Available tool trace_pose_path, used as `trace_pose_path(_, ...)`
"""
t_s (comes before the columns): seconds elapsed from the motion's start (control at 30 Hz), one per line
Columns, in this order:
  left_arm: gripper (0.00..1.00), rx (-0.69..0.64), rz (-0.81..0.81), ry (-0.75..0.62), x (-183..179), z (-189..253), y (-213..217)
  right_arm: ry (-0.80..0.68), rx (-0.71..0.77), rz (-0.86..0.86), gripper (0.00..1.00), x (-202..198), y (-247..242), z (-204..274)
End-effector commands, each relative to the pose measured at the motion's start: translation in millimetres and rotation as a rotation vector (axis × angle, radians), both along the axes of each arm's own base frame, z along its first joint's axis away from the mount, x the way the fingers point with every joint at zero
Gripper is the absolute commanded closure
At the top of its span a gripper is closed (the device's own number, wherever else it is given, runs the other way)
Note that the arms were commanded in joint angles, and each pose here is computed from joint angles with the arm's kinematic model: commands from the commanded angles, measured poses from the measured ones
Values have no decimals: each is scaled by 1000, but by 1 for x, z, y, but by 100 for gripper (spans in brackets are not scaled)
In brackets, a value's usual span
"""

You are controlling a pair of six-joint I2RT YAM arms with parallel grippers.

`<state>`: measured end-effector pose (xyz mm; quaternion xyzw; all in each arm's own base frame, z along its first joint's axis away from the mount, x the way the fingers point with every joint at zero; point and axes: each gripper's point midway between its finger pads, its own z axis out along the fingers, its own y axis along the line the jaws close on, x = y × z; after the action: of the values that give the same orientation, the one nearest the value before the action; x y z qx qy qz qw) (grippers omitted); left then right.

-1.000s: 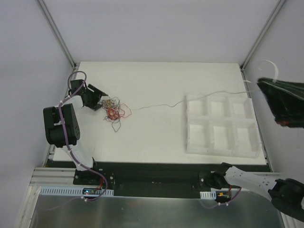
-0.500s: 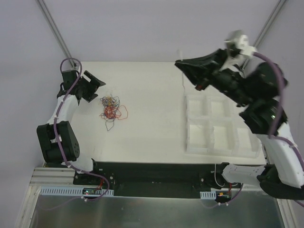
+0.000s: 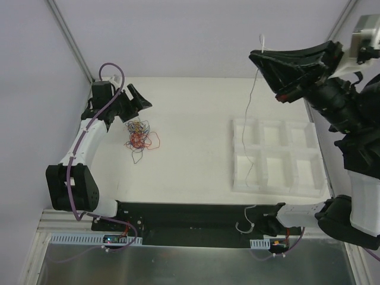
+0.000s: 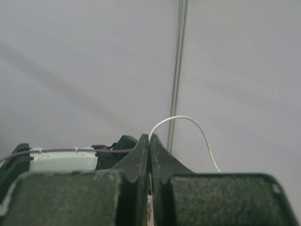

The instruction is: Untangle the cables

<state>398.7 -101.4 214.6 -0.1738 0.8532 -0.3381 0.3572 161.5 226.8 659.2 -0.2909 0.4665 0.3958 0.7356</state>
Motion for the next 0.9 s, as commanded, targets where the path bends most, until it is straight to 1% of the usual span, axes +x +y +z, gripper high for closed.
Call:
trace_pose_path(0.0, 18, 38, -34, -93, -10, 24, 1, -36, 20, 5, 100, 12, 14, 18)
trace_pose_path(0.13, 18, 47, -34, -114, -12, 29, 2, -55, 43, -11, 100, 22, 17, 30)
trace_pose_path(0.23, 17, 44, -37, -126, -14, 34, 1, -11, 16, -26, 100, 38, 27, 11)
trace_pose_path(0.27, 17, 41, -37, -127, -15, 35, 1, 32, -15, -27, 100, 50, 38, -9)
trace_pose_path(0.37, 18, 38, -38, -133, -16, 38, 1, 99, -55, -41, 100, 67, 51, -49)
trace_pose_path(0.53, 17, 25, -38, -140, -18, 42, -1, 198, -109, -58, 100, 82, 60, -101)
trace_pose_path(0.63, 18, 9, -47, -141, -19, 43, -3, 275, -170, -38, 100, 91, 74, -143)
trace_pose_path(0.77, 17, -6, -56, -139, -20, 44, -6, 426, -292, -24, 100, 107, 93, -221)
trace_pose_path(0.87, 18, -20, -65, -138, -20, 44, -8, 530, -359, -13, 99, 115, 103, -270)
